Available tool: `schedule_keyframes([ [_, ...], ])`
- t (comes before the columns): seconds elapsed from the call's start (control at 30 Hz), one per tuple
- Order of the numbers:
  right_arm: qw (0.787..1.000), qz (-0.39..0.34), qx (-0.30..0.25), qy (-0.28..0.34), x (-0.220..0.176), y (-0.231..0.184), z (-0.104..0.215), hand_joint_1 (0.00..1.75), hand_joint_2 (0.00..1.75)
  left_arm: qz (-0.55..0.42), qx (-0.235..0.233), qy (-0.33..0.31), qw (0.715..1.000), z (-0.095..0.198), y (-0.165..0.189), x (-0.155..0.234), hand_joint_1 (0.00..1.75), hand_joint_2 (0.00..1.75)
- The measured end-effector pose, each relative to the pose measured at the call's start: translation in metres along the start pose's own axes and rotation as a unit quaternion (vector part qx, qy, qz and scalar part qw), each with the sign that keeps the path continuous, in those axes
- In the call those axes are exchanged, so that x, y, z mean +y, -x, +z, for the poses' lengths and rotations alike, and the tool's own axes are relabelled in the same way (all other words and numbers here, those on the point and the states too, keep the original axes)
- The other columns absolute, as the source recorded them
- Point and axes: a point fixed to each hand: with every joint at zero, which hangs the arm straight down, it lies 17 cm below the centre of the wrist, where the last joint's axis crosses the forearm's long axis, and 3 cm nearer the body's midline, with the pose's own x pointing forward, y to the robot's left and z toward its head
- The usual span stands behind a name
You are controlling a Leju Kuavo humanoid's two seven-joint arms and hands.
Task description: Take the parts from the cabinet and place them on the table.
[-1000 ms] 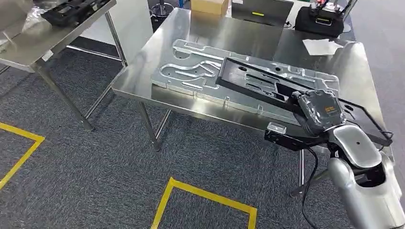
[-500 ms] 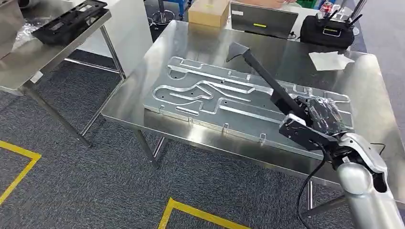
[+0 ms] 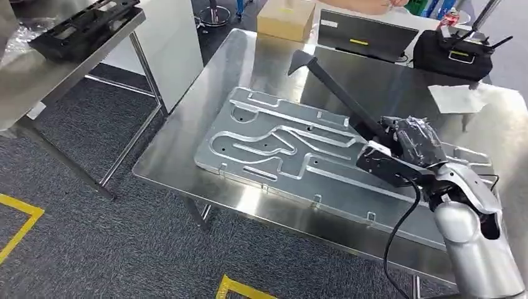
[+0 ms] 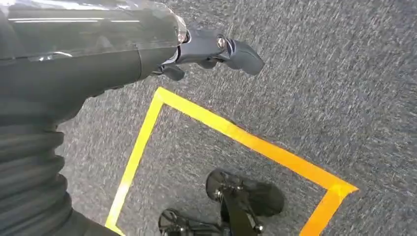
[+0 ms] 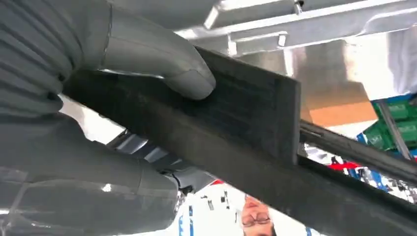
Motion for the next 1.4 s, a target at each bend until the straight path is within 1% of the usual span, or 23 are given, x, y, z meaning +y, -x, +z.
schedule_keyframes([
  [0.1, 1.000, 0.012, -0.005, -0.011, 0.007, -0.003, -0.003, 1.75, 1.75, 0.001, 0.001, 0.002, 1.000, 0.000, 0.001, -0.002, 0.00, 1.75],
  [0.23, 0.999, 0.035, -0.013, -0.037, 0.027, -0.008, -0.008, 1.75, 1.75, 0.000, 0.000, 0.002, 1.000, -0.001, 0.001, 0.000, 0.00, 1.75],
  [0.33, 0.996, 0.053, -0.014, -0.068, 0.053, -0.008, -0.008, 1.75, 1.75, 0.000, -0.001, 0.002, 1.000, -0.002, 0.001, 0.000, 0.00, 1.75],
  [0.47, 0.989, 0.098, -0.019, -0.112, 0.094, -0.005, -0.006, 1.75, 1.75, 0.001, -0.002, 0.003, 1.000, -0.003, -0.001, -0.001, 0.00, 1.75],
  [0.6, 0.970, 0.177, -0.023, -0.167, 0.145, 0.007, -0.002, 1.75, 1.75, 0.006, -0.003, -0.002, 1.000, -0.006, -0.004, -0.001, 0.00, 1.75],
  [0.7, 0.952, 0.230, -0.028, -0.198, 0.174, 0.019, -0.002, 1.75, 1.75, 0.011, -0.001, -0.005, 1.000, -0.006, -0.004, -0.002, 0.00, 1.75],
  [0.77, 0.943, 0.258, -0.034, -0.210, 0.183, 0.023, -0.008, 1.75, 1.75, 0.016, 0.003, -0.009, 1.000, -0.006, -0.002, -0.003, 0.00, 1.75],
  [0.93, 0.923, 0.299, -0.037, -0.241, 0.209, 0.036, -0.016, 1.75, 1.75, 0.028, 0.012, -0.019, 0.999, -0.007, 0.000, -0.004, 0.00, 1.75],
  [1.07, 0.914, 0.311, -0.032, -0.260, 0.223, 0.041, -0.023, 1.75, 1.75, 0.036, 0.020, -0.027, 0.999, -0.006, 0.003, -0.003, 0.00, 1.75],
  [1.1, 0.913, 0.311, -0.030, -0.261, 0.224, 0.042, -0.025, 0.00, 1.75, 0.037, 0.021, -0.028, 0.999, -0.006, 0.004, -0.003, 0.00, 0.00],
  [1.13, 0.913, 0.310, -0.029, -0.262, 0.226, 0.041, -0.027, 0.00, 1.75, 0.040, 0.023, -0.029, 0.998, -0.006, 0.005, -0.003, 0.00, 1.75],
  [1.17, 0.913, 0.310, -0.026, -0.265, 0.229, 0.043, -0.028, 0.00, 1.75, 0.041, 0.025, -0.029, 0.998, -0.006, 0.005, -0.004, 0.00, 1.75],
  [1.2, 0.912, 0.309, -0.025, -0.267, 0.232, 0.043, -0.028, 0.00, 1.75, 0.041, 0.026, -0.029, 0.998, -0.006, 0.006, -0.004, 0.00, 0.00],
  [1.3, 0.913, 0.306, -0.025, -0.269, 0.236, 0.039, -0.030, 0.00, 1.75, 0.046, 0.028, -0.029, 0.998, -0.005, 0.007, -0.006, 0.00, 0.00],
  [1.4, 0.922, 0.281, -0.021, -0.264, 0.237, 0.033, -0.033, 0.00, 1.75, 0.055, 0.031, -0.030, 0.998, -0.004, 0.008, -0.008, 0.00, 0.00],
])
